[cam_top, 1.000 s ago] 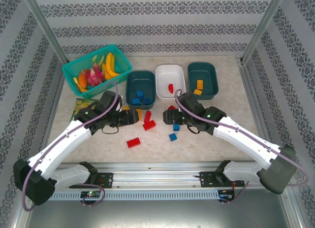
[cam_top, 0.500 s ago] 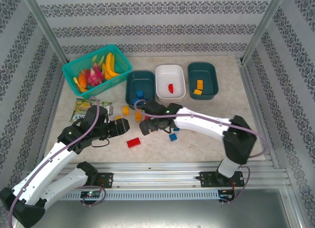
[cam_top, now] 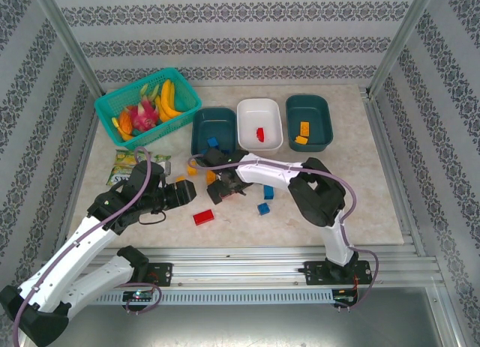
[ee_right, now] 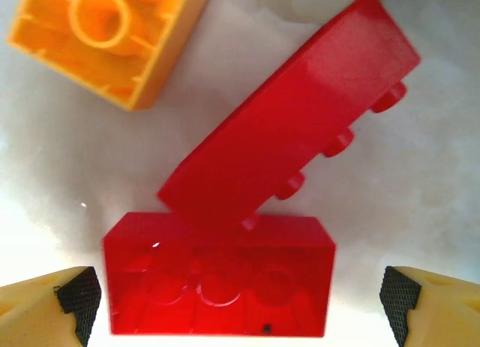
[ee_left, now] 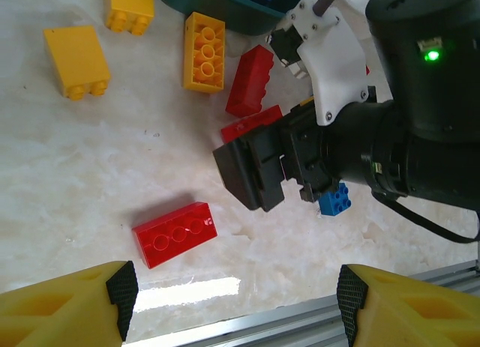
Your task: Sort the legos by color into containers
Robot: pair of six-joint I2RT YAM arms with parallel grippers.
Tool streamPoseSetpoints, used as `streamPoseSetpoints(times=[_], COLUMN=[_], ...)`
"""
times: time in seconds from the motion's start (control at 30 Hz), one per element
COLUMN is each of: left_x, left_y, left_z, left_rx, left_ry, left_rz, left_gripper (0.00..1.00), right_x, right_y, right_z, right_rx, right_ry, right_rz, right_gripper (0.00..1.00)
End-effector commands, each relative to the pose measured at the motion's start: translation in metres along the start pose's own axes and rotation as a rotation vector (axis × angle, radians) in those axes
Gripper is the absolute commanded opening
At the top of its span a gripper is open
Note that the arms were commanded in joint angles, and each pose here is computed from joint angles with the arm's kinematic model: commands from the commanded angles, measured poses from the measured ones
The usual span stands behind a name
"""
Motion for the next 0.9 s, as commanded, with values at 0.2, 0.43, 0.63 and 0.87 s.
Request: streamPoseSetpoints(times=[0.2,0.43,0.63,0.87], left_x=[-0.002,-0.003,-0.022,-0.059], left_y=[0.007,0.005,0.001,-0.027], left_z=[-0.003,-0.007,-0.038,-0.09], left_rx=[-0.003,0.009,0.075,0.155], left_ry=[0.017,0.014,-0.016,-0.049], left_rz=[-0.015,-0.01,-0.01,-0.011], left_gripper=[0.73,0.73,0.73,0.73], right_x=[-0.005,-0.008,-0.009,-0.044], right_y=[-0.015,0.004,0.091,0.127], right_z=[0.001,-0.004,-0.027,-0.102], right_rx=[-0.062,-0.063,-0.05,-0.037], right_ry=[-0.026,-0.056,-0.12,-0.316], right_rz=[0.046,0.004,-0.161,-0.278], right_gripper=[0.83,0.6,0.59,0.59])
Point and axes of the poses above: each hand's point on the last joint's axis, 136 mm out from that joint toward the fingers, its own y axis back along the fingers, its own z axis along the line the jaws close on, x = y × z, the point moved 5 cm from there along y, back along the fingers, and after that the axes turned 5 degrees about y, right-handed, at the moved point
